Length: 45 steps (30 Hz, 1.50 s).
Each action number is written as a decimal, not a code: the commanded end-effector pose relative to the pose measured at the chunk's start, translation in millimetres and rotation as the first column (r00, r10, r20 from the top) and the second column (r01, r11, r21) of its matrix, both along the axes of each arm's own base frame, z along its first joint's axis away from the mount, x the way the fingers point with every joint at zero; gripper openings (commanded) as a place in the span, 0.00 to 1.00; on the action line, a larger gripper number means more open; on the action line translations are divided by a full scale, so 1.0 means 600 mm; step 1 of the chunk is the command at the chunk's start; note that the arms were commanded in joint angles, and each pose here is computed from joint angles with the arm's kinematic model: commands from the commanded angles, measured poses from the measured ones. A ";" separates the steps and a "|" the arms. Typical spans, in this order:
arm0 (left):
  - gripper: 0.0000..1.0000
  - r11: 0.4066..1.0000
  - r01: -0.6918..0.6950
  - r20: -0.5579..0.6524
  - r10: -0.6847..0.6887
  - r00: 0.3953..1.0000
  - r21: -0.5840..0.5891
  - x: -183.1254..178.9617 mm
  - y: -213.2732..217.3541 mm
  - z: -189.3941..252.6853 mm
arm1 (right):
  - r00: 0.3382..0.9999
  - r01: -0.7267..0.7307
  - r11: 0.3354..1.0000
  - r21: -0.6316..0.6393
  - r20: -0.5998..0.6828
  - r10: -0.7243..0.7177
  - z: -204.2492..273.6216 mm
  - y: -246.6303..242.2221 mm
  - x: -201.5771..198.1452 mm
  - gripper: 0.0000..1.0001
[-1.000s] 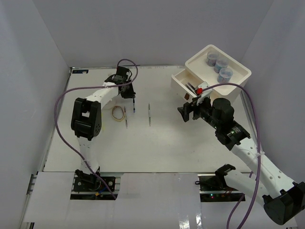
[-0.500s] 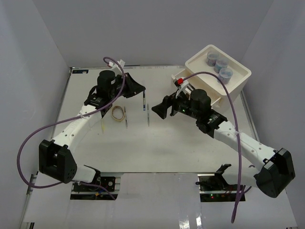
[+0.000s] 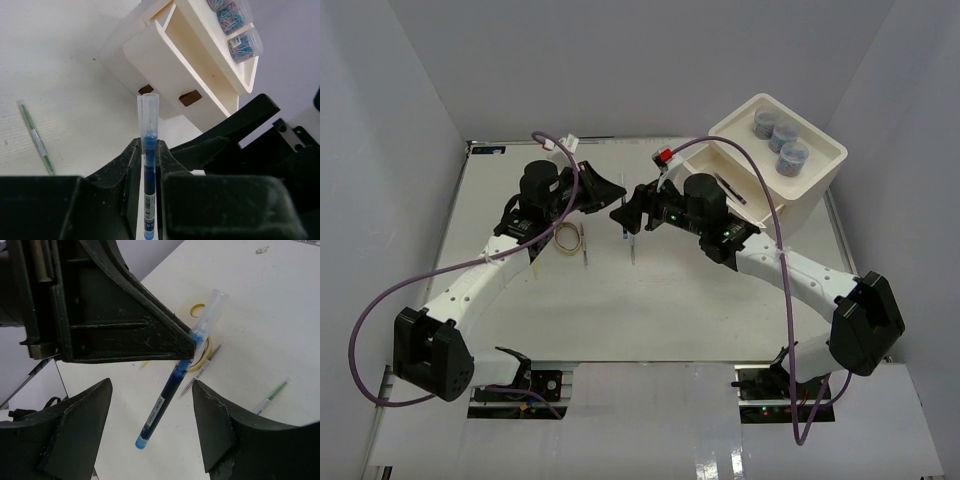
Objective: Sort the stationery into containers
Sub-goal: Place the pen in the storage box.
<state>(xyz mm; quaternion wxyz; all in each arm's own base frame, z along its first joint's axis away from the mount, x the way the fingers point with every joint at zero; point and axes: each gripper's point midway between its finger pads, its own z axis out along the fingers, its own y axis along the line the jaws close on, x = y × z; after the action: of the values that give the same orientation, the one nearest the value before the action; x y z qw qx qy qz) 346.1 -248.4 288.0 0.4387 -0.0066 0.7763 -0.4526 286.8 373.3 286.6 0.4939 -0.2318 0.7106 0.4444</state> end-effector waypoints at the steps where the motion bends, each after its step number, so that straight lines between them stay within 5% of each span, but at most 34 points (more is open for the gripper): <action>1: 0.24 0.999 -0.004 0.084 0.007 0.996 -0.041 -0.012 0.004 0.043 | 0.999 -0.003 0.998 0.068 0.034 0.001 0.045 0.016 0.008 0.71; 5: 0.24 0.999 0.003 0.099 0.003 0.995 -0.052 -0.015 0.003 0.046 | 1.000 -0.001 0.999 0.045 0.018 0.000 0.028 0.022 0.013 0.64; 12: 0.28 0.999 0.011 0.107 -0.007 0.994 -0.039 -0.020 0.004 0.040 | 0.999 0.017 1.000 0.020 0.031 -0.017 0.022 0.017 0.017 0.18; 14: 0.40 0.999 0.006 0.116 -0.002 0.993 -0.033 -0.022 0.007 0.040 | 0.999 0.034 0.999 -0.007 0.037 -0.034 0.019 0.010 0.021 0.08; 19: 0.84 1.000 -0.030 0.144 0.029 0.989 0.005 -0.019 0.020 0.052 | 0.984 0.160 0.978 -0.135 0.097 -0.148 0.001 -0.031 0.054 0.08; 22: 0.97 0.996 -0.062 0.158 0.052 0.986 0.058 -0.025 0.037 0.055 | 0.950 0.306 0.908 -0.285 0.153 -0.272 -0.020 -0.090 0.084 0.08; 27: 0.98 0.969 -0.178 0.239 0.135 0.962 0.169 -0.032 0.087 0.063 | 0.833 0.549 0.650 -0.526 0.415 -0.367 0.000 -0.240 0.137 0.08; 33: 0.98 0.920 -0.225 0.311 0.122 0.943 0.321 -0.048 0.127 0.017 | 0.753 0.655 0.431 -0.620 0.585 -0.302 0.052 -0.365 0.170 0.08; 42: 0.98 0.908 -0.026 0.232 -0.079 0.969 0.419 -0.042 0.080 -0.054 | 0.821 0.561 0.407 -0.721 0.546 -0.166 0.008 -0.386 0.192 0.15; 45: 0.98 0.909 0.005 0.209 -0.101 0.973 0.416 -0.028 0.064 -0.058 | 0.833 0.544 0.408 -0.734 0.533 -0.151 -0.004 -0.386 0.194 0.27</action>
<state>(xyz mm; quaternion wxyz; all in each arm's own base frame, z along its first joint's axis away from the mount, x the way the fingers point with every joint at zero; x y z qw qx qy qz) 328.1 -197.2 235.4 0.4984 0.1284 0.8144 -0.2682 400.9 138.8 283.3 0.5243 -0.3418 0.7665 -0.1439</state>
